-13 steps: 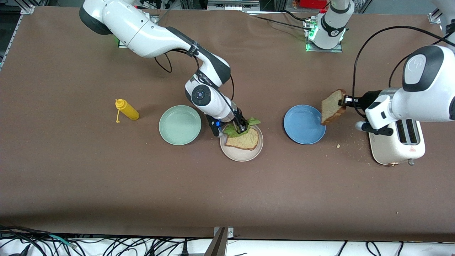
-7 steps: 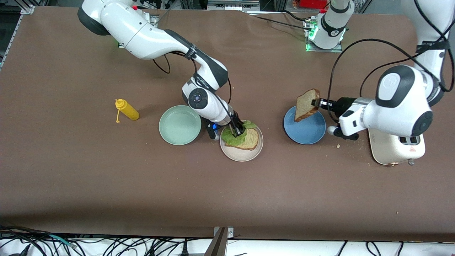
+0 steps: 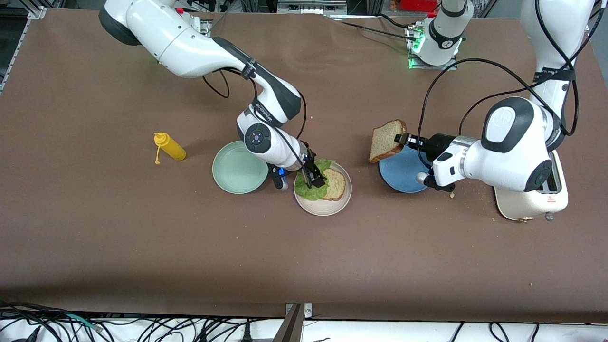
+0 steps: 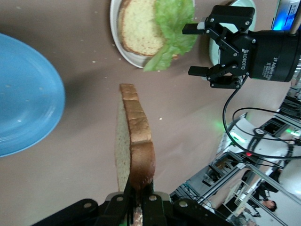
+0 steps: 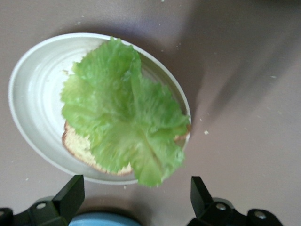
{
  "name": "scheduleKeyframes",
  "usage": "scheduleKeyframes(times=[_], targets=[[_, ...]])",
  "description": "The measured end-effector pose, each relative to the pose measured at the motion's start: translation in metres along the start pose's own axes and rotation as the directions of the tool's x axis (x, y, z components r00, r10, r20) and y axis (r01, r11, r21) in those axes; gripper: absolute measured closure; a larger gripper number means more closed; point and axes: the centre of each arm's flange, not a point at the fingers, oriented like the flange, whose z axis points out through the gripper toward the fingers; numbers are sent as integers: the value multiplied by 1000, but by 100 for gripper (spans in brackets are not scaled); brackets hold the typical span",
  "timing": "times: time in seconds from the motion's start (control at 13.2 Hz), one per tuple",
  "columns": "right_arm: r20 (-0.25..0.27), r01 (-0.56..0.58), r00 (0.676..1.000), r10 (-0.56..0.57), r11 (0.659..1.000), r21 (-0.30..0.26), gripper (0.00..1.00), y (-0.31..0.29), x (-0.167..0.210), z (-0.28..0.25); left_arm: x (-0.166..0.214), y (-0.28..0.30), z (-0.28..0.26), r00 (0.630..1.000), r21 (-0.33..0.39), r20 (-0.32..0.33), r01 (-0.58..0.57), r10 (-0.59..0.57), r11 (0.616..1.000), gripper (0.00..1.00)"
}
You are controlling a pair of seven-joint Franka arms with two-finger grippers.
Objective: Make sandwich in beige plate with both arms
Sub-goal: 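Release the lettuce and withdraw the right gripper while the left gripper carries toast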
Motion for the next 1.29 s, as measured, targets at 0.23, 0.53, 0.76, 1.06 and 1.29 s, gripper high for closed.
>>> scheduleKeyframes(times=[0.23, 0.53, 0.76, 1.06, 1.29], targets=[[16, 54, 998, -53, 996, -70, 0, -2, -3, -60, 4, 9, 2, 999, -107, -4, 32, -33, 994, 92], [21, 250, 968, -251, 942, -223, 0, 15, 26, -154, 13, 14, -7, 995, -186, -71, 51, -65, 981, 92], [57, 425, 900, -432, 842, -331, 0, 42, 74, -229, 20, 12, -7, 991, -212, -105, 64, -88, 975, 92], [169, 656, 746, -644, 668, -351, 0, 94, 188, -334, 36, 16, 10, 987, -234, -127, 69, -101, 970, 92], [192, 768, 619, -762, 534, -354, 0, 138, 271, -383, 44, 22, 18, 983, -235, -150, 66, -104, 970, 92]])
